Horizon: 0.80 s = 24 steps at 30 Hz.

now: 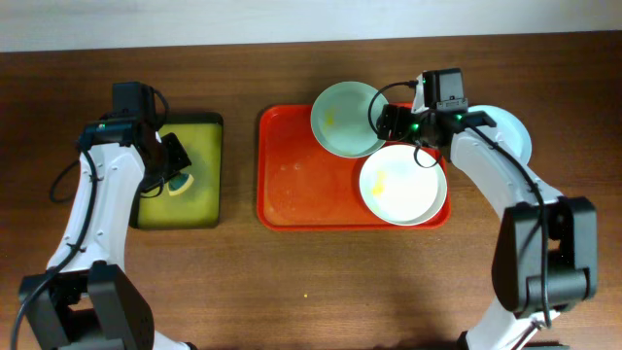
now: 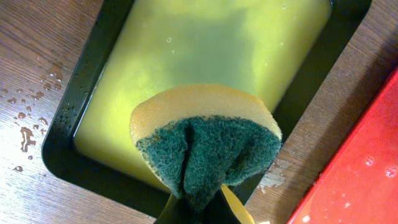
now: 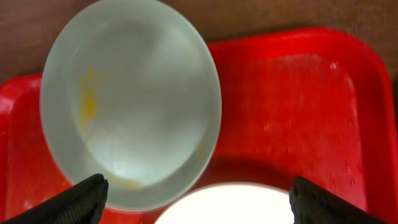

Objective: Clean dirty plates on tray and stack at the side
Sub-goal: 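Place the clean plate on the table right of the red tray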

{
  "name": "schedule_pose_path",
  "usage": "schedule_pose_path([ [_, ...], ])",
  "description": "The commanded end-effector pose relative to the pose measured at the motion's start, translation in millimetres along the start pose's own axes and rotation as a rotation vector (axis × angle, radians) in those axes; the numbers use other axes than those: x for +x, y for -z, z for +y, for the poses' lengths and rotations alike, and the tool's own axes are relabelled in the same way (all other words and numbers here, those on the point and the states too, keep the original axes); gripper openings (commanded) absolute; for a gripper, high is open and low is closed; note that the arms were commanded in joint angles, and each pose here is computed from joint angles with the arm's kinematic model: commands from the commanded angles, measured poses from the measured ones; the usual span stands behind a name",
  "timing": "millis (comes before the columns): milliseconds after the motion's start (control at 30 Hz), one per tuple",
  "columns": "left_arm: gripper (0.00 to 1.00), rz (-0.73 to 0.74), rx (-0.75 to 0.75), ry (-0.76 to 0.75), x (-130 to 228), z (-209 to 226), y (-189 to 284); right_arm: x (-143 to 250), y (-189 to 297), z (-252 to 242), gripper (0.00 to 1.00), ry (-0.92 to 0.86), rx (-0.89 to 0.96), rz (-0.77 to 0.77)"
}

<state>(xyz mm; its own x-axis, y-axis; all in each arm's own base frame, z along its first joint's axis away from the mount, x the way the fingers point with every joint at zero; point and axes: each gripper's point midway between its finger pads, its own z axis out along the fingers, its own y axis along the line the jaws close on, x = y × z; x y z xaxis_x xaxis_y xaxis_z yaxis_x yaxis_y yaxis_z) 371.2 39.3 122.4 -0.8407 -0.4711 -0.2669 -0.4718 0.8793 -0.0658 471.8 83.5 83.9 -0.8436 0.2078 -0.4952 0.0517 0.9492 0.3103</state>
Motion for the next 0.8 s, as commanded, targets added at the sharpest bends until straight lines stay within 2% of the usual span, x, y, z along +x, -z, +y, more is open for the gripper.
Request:
schedule_pose_path([
  [0,0.0,-0.024,0.02,-0.014,-3,-3,10,4,-32,-6,0.94,0.06,0.011,-0.002],
  [100,0.0,-0.024,0.02,-0.014,-3,-3,10,1,-68,-12,0.93,0.084,0.0,-0.042],
  [133,0.0,-0.024,0.02,-0.014,-3,-3,10,2,-75,-13,0.89,0.084,-0.002,-0.049],
  [167,0.0,-0.024,0.02,-0.014,-3,-3,10,2,-78,-14,0.8,0.082,-0.003,-0.052],
  [233,0.0,-0.024,0.02,-0.014,-3,-3,10,5,-85,-13,0.71,0.086,-0.006,-0.05],
  [267,0.0,-0.024,0.02,-0.014,-3,-3,10,7,-87,-11,0.56,0.09,-0.008,-0.044],
  [367,0.0,-0.024,0.02,-0.014,-3,-3,10,11,-89,5,0.24,0.115,-0.027,-0.043],
  [400,0.0,-0.023,0.019,-0.014,-3,-3,10,12,-88,15,0.06,0.131,-0.038,-0.037],
  [567,0.0,-0.022,0.019,-0.014,-2,-3,10,12,-69,59,0.04,0.179,-0.07,0.048],
  [767,0.0,-0.036,0.024,-0.013,-6,-4,10,86,-57,88,0.04,0.231,-0.068,0.315],
])
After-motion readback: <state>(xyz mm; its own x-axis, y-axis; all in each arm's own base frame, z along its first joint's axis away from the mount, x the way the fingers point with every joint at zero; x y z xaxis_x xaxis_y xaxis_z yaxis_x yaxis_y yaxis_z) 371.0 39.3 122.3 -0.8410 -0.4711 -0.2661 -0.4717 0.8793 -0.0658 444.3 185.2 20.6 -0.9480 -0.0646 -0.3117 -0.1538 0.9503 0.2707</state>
